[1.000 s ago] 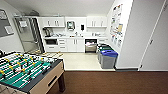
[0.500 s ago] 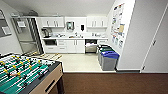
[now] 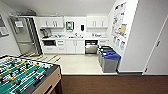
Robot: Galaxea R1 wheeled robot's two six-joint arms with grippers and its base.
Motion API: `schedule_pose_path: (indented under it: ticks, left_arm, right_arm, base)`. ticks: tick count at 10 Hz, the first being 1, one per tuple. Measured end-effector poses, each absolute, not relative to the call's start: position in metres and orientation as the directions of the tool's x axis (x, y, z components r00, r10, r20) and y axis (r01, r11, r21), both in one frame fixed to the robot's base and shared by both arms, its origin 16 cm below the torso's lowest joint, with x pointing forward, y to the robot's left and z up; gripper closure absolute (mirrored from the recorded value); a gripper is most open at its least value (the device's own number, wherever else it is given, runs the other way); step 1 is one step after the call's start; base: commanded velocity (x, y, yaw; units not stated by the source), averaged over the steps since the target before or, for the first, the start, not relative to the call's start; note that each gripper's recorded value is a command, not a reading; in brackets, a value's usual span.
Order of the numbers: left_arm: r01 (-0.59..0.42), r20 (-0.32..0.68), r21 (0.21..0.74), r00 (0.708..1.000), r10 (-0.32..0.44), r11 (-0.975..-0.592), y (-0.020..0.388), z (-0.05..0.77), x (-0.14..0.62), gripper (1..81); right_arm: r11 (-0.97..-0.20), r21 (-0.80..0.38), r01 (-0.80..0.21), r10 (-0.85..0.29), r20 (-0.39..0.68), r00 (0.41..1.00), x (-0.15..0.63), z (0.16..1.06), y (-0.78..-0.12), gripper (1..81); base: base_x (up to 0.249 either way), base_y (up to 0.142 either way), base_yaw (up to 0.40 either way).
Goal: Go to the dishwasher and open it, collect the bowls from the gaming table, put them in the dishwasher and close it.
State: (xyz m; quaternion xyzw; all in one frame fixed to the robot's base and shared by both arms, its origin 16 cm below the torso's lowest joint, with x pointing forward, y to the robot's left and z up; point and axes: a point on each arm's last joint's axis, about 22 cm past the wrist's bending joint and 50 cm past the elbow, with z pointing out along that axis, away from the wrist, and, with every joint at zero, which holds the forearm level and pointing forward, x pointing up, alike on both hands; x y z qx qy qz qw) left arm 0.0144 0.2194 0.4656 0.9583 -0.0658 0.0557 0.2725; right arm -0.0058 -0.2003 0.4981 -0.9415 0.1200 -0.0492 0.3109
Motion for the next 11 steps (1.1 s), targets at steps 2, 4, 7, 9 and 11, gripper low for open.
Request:
schedule_pose_path:
  ticks: [2,4,7,9,11]
  left_arm:
    - [-0.157,0.143,0.515,0.985,-0.096,-0.843,0.2197,0.4656,0.0148,81.1]
    - [-0.156,0.142,0.522,0.985,-0.095,-0.839,0.2144,0.466,0.0126,81.1]
    - [-0.156,0.143,0.518,0.985,-0.095,-0.841,0.2166,0.4657,0.0144,81.1]
    - [-0.157,0.143,0.519,0.985,-0.095,-0.84,0.2158,0.4658,0.0145,81.1]
    - [-0.156,0.143,0.518,0.985,-0.095,-0.841,0.2163,0.4657,0.0144,81.1]
  right_arm:
    - [-0.778,-0.597,-0.195,-0.257,0.018,0.966,-0.0055,0.4981,-0.2003,81.1]
    - [-0.778,-0.596,-0.195,-0.255,0.017,0.967,-0.0069,0.498,-0.2001,81.1]
    - [-0.778,-0.597,-0.196,-0.257,0.018,0.966,-0.0057,0.4981,-0.2006,81.1]
    - [-0.778,-0.597,-0.195,-0.257,0.019,0.966,-0.0058,0.4981,-0.2005,81.1]
    - [-0.778,-0.598,-0.195,-0.257,0.019,0.966,-0.0053,0.4981,-0.2005,81.1]
  base:
    - [0.204,0.0,0.0]
    - [0.217,0.0,0.0]
    - [0.216,0.0,0.0]
    - [0.216,0.0,0.0]
    - [0.216,0.0,0.0]
